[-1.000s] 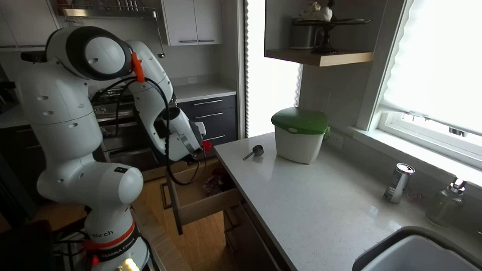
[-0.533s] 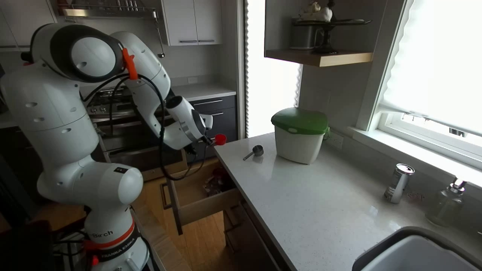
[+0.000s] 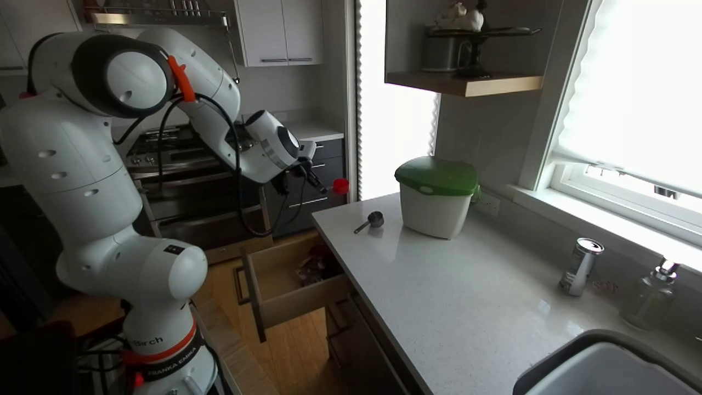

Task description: Pick up the pink and silver measuring spoon from the open drawer and put it on the kitchen counter

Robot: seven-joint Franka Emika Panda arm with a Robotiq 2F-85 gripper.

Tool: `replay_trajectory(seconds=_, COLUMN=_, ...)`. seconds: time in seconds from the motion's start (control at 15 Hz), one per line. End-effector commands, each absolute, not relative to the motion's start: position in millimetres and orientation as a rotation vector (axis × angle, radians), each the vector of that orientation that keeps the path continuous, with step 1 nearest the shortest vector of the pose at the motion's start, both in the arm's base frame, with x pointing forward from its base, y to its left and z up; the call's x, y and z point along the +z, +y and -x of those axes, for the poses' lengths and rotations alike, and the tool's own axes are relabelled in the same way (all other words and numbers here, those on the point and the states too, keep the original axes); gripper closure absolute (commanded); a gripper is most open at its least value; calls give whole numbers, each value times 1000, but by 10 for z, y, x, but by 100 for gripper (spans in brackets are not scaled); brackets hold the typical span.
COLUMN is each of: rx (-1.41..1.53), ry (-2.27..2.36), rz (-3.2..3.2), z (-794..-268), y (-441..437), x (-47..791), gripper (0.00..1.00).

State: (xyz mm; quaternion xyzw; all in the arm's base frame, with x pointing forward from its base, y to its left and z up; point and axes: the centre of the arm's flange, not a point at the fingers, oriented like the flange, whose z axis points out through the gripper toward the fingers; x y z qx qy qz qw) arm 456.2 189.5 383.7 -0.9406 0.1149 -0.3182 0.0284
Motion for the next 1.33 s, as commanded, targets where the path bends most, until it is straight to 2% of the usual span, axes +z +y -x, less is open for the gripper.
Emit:
replay_trajectory(seconds=0.0, rx=-1020, ry=427, rz=2944, z=-4824, y=2136, x=3724, gripper=95)
replay_trajectory(seconds=0.53, rx=-1001, ry=420, rz=3013, z=-5299, y=2133, x=3301, gripper=95)
replay_trajectory(seconds=1.27, rx=-958, ry=435, rz=3041, z=-5622, y=1963, x=2740, gripper=95)
